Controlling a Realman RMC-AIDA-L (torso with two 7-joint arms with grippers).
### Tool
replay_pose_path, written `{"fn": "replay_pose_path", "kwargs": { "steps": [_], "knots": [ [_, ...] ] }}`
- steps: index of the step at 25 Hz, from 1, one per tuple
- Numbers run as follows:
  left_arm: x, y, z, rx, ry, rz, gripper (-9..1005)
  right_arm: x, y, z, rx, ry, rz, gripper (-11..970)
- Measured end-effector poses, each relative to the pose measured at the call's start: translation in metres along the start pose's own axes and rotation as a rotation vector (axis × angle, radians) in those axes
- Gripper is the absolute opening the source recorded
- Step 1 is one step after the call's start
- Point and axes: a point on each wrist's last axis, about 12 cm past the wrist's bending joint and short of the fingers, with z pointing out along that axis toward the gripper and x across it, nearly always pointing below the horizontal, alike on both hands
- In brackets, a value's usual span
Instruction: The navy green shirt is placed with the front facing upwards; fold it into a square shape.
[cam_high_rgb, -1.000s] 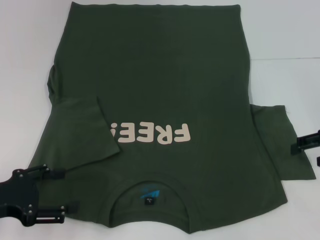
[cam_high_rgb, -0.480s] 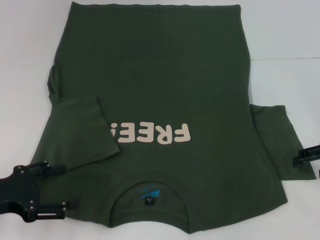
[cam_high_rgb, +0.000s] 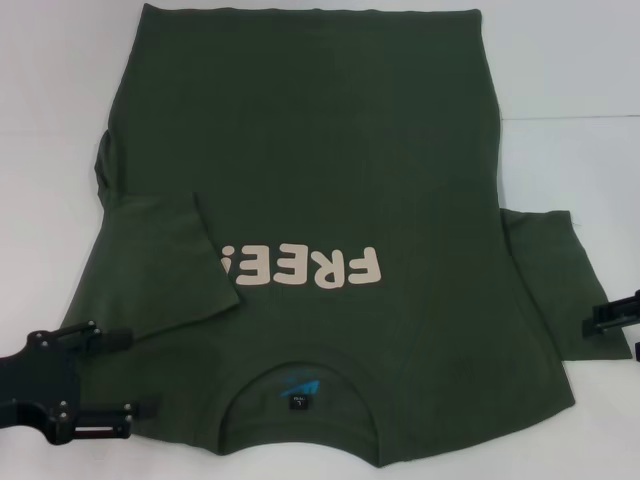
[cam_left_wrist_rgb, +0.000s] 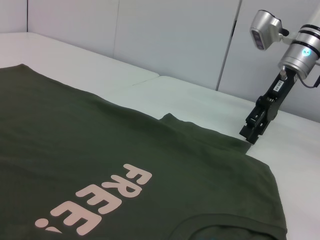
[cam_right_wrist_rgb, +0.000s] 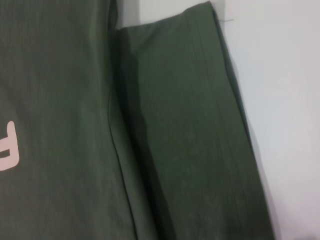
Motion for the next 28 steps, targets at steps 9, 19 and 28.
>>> {"fn": "replay_pose_path", "kwargs": {
  "steps": [9,19,28],
  "knots": [
    [-0.0011,0.0002,0.0001,0.0,0.0,0.003,933,0.0007,0.0007,0.0023,0.0,0.005,-0.003,906],
    [-0.0019,0.0003,0.0001,0.001,-0.002,0.005,933,-0.0001,0.0012,0.0021,0.0,0.001,-0.006,906],
    [-0.0034,0.0013,0.0008,0.0,-0.005,0.008,933,-0.0022,0.004,0.002,-0.006,-0.003,-0.009,906]
  ]
}}
